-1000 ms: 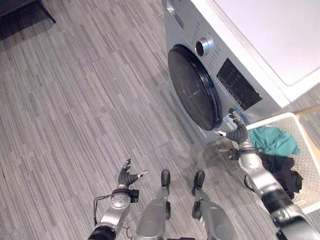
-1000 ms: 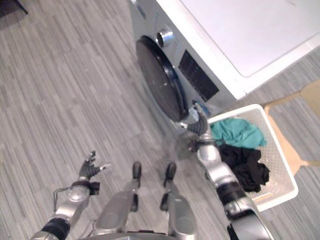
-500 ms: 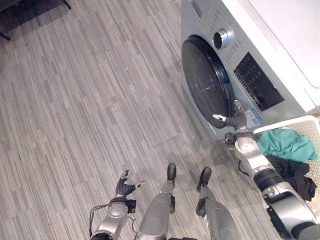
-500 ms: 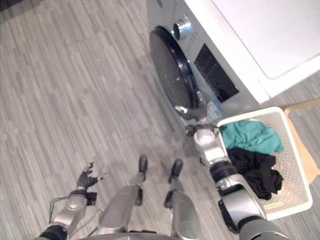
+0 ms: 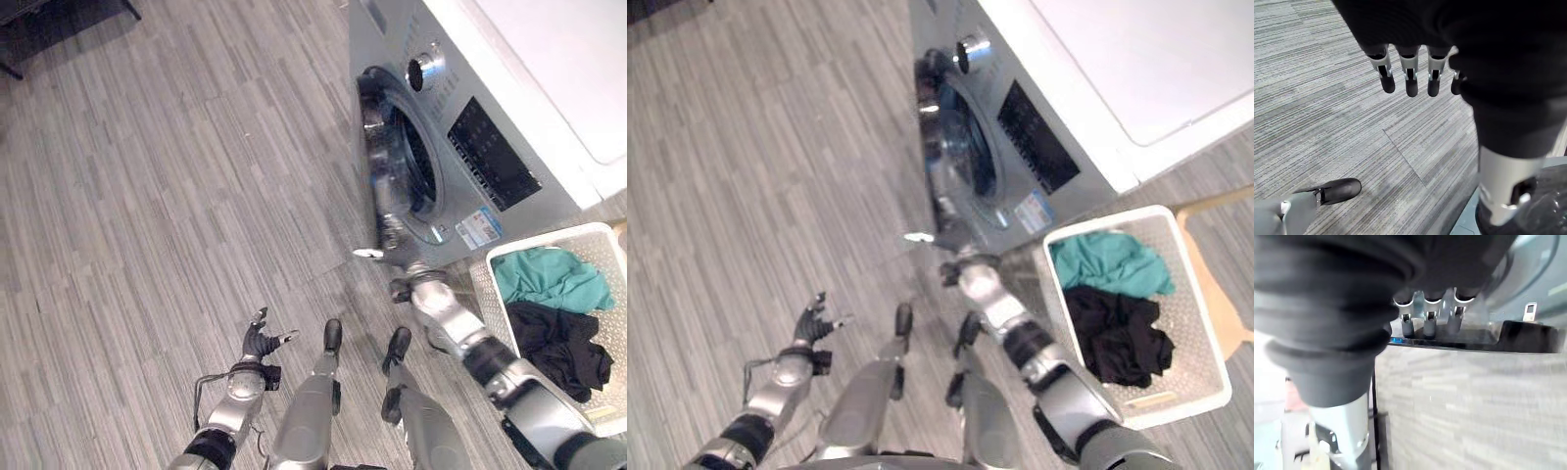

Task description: Grab the laundry basket,head to the washer,open it,put in the laundry and shut it.

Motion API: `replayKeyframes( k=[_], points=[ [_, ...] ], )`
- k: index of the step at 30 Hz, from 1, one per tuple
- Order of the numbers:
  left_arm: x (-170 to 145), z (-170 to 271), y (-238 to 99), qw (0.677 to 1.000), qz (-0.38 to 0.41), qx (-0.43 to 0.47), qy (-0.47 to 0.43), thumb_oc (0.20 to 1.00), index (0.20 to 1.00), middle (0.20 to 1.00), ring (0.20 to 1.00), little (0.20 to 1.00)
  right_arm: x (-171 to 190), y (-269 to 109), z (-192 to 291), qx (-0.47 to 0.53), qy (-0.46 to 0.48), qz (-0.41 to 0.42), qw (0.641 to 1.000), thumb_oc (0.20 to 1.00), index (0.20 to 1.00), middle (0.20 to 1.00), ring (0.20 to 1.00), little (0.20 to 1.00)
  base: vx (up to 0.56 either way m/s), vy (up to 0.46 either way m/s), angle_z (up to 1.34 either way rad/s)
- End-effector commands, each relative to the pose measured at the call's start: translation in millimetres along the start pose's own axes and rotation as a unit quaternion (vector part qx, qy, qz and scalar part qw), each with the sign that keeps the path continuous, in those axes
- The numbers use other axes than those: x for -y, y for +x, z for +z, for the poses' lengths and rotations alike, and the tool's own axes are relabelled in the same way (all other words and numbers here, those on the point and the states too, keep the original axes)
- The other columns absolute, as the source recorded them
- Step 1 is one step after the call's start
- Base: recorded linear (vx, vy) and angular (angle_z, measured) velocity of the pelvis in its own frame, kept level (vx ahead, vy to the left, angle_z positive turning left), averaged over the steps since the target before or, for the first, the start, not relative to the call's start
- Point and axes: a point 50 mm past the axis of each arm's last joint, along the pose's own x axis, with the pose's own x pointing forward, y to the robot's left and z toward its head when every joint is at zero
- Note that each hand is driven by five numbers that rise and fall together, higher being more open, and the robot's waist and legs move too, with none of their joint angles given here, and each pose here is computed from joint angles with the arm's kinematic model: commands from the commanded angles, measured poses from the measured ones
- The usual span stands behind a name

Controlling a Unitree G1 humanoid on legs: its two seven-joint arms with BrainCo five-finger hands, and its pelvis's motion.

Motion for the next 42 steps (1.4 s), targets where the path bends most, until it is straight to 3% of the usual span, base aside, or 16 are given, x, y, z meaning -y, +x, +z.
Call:
replayKeyframes(
  k=[1, 4, 9, 10, 14, 19, 20, 21, 24, 25, 28, 33, 38, 42],
  points=[
    [-6.2, 7.1, 4.0, 1.000, 0.002, 0.019, 0.021, 1.000, 1.000, 1.000, 1.000, 1.000, -77.0, 19.8, 95.8, 0.157, 0.063, 0.154, 0.973, 1.000, 1.000, 1.000, 1.000, 1.000, 0.02, -0.051, 0.79],
    [-5.1, 11.9, 7.0, 0.999, 0.000, 0.027, 0.025, 1.000, 1.000, 1.000, 1.000, 1.000, -75.0, 25.7, 125.8, 0.200, 0.073, 0.141, 0.967, 1.000, 1.000, 1.000, 1.000, 1.000, 0.04, -0.026, 0.58],
    [-7.5, 15.2, 9.9, 0.999, 0.006, 0.029, 0.026, 1.000, 1.000, 1.000, 1.000, 1.000, -35.8, 33.6, 133.9, 0.215, 0.065, 0.077, 0.971, 1.000, 1.000, 1.000, 1.000, 1.000, 0.01, 0.006, 0.48],
    [-11.6, 14.6, 9.8, 0.999, 0.012, 0.026, 0.026, 1.000, 1.000, 1.000, 1.000, 1.000, -14.1, 33.6, 130.2, 0.213, 0.052, 0.045, 0.975, 1.000, 1.000, 1.000, 1.000, 1.000, 0.00, 0.013, 0.26],
    [-13.2, 11.5, 8.1, 0.999, 0.022, 0.018, 0.014, 1.000, 1.000, 1.000, 1.000, 1.000, 8.3, 23.5, 109.3, 0.198, 0.026, 0.026, 0.980, 1.000, 1.000, 1.000, 1.000, 1.000, -0.01, 0.018, -0.06],
    [-12.9, 14.6, 7.2, 0.999, 0.028, 0.025, 0.013, 1.000, 1.000, 1.000, 1.000, 1.000, 16.8, -3.4, 80.9, 0.188, -0.029, 0.047, 0.981, 1.000, 1.000, 1.000, 1.000, 1.000, -0.02, 0.035, -0.38],
    [-9.7, 34.5, 12.0, 0.998, 0.028, 0.061, 0.016, 1.000, 1.000, 1.000, 1.000, 1.000, 22.9, -18.4, 64.3, 0.179, -0.086, 0.051, 0.979, 1.000, 1.000, 1.000, 1.000, 1.000, -0.02, 0.023, -0.47],
    [-9.6, 34.4, 11.9, 0.998, 0.028, 0.061, 0.016, 1.000, 1.000, 1.000, 1.000, 1.000, 23.0, -18.6, 64.1, 0.179, -0.086, 0.051, 0.979, 1.000, 1.000, 1.000, 1.000, 1.000, -0.04, 0.042, -0.49],
    [-13.0, 101.3, 31.0, 0.983, 0.047, 0.160, 0.076, 1.000, 1.000, 1.000, 1.000, 1.000, 38.1, -44.7, 34.1, 0.147, -0.112, 0.043, 0.982, 1.000, 1.000, 1.000, 1.000, 1.000, -0.05, 0.028, -0.47],
    [-12.7, 101.4, 31.1, 0.983, 0.046, 0.160, 0.077, 1.000, 1.000, 1.000, 1.000, 1.000, 38.3, -44.8, 34.1, 0.147, -0.113, 0.043, 0.982, 1.000, 1.000, 1.000, 1.000, 1.000, -0.07, 0.039, -0.32],
    [-45.5, 167.2, 46.6, 0.959, 0.113, 0.220, 0.142, 1.000, 1.000, 1.000, 1.000, 1.000, 47.3, -57.0, 24.8, 0.137, -0.133, 0.041, 0.981, 1.000, 1.000, 1.000, 1.000, 1.000, -0.07, 0.050, -0.55],
    [-112.2, 211.0, 49.7, 0.931, 0.221, 0.207, 0.206, 1.000, 1.000, 1.000, 1.000, 1.000, 59.6, -70.1, 23.1, 0.141, -0.125, 0.037, 0.981, 1.000, 1.000, 1.000, 1.000, 1.000, -0.04, 0.038, -0.52],
    [-152.2, 206.1, 44.2, 0.921, 0.284, 0.159, 0.216, 1.000, 1.000, 1.000, 1.000, 1.000, 69.3, -80.0, 26.0, 0.153, -0.104, 0.027, 0.982, 1.000, 1.000, 1.000, 1.000, 1.000, 0.00, 0.013, -0.32],
    [-182.0, 175.6, 35.0, 0.919, 0.325, 0.103, 0.198, 1.000, 1.000, 1.000, 1.000, 1.000, 77.2, -88.1, 26.8, 0.156, -0.095, 0.013, 0.983, 1.000, 1.000, 1.000, 1.000, 1.000, 0.04, 0.018, -0.13]
  ],
)
